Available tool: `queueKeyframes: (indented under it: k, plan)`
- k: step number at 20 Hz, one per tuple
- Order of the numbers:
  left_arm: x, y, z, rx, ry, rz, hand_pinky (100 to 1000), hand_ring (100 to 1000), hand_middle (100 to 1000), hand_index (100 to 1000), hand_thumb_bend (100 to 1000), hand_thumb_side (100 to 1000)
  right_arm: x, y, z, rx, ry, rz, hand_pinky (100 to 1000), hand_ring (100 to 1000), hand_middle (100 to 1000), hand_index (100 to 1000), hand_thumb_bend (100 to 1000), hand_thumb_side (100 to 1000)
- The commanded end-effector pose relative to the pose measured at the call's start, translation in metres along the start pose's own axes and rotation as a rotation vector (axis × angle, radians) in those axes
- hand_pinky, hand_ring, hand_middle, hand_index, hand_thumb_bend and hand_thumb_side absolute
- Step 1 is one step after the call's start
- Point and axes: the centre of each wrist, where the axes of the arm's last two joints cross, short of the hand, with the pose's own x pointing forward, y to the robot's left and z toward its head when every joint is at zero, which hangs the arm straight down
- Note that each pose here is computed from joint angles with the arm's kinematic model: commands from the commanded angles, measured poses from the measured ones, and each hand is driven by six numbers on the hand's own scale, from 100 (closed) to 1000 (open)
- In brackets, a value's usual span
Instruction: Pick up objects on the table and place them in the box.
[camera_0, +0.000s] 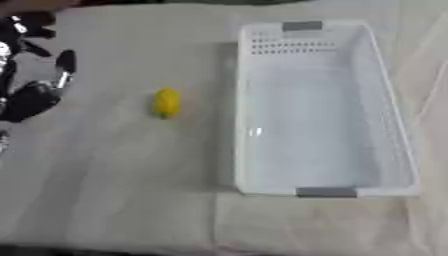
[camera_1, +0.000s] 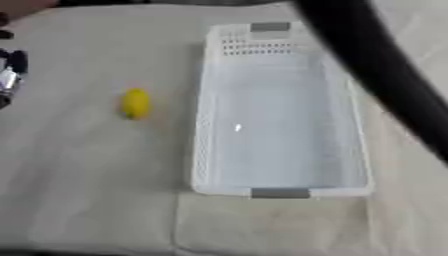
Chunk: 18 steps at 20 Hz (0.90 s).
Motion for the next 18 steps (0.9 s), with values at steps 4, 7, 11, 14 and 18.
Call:
queueKeyframes:
  k: [4,7,11,14,18]
  plan:
    - [0.005,0.009,-0.023,-0.088,-0.102,-0.114,596,762,821,859,174,648,-0.004,-0.012,0.001,-0.015,0.014,0.032,510,618,674,718,100,936]
    - [0.009,0.000,-0.029,-0.079,-0.107,-0.111,585,756,818,856,163,650,-0.003,-0.011,0.000,-0.013,0.013,0.038,510,618,674,718,100,936]
    - [0.015,-0.020,-0.035,-0.055,-0.095,-0.068,569,749,811,848,141,672,-0.003,-0.010,0.000,-0.010,0.011,0.042,510,618,674,718,100,936]
    - [0.019,-0.032,-0.037,-0.044,-0.086,-0.024,564,746,808,845,131,682,-0.002,-0.009,0.000,-0.008,0.009,0.044,510,619,674,718,100,936]
    - [0.019,-0.041,-0.038,-0.057,-0.080,-0.008,558,742,805,842,123,692,-0.001,-0.009,0.000,-0.008,0.009,0.048,510,619,674,718,100,937]
